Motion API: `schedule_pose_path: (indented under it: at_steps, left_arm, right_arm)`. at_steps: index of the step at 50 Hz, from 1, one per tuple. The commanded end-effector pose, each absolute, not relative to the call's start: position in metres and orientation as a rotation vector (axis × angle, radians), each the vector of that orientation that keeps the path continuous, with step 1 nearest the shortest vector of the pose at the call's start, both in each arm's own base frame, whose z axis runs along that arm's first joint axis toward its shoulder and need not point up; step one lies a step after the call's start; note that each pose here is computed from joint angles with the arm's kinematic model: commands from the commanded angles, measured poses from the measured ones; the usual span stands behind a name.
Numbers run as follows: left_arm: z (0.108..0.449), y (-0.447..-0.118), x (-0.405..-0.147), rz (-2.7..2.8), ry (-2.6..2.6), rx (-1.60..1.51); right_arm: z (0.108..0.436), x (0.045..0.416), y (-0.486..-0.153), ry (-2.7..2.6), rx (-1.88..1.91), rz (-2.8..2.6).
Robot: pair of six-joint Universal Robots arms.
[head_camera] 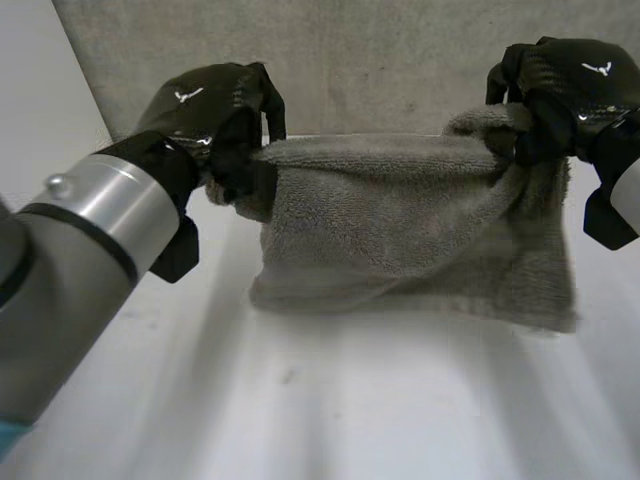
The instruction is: Fold the towel.
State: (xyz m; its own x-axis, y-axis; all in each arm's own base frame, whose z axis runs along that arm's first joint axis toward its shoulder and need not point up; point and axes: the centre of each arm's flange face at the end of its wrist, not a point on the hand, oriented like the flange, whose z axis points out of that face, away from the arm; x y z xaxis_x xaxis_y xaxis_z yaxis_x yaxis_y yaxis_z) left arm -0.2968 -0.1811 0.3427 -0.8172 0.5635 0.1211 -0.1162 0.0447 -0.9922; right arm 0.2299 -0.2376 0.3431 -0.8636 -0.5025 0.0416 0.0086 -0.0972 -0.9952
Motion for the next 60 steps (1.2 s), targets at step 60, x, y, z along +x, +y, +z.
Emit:
schedule_pose_path:
  at_steps: [60]
  left_arm:
    - [0.220,-0.163,-0.324,1.407,-2.077,-0.482]
  right_arm:
    - [0.258,0.264,-0.308,2.251,-0.774,-1.723]
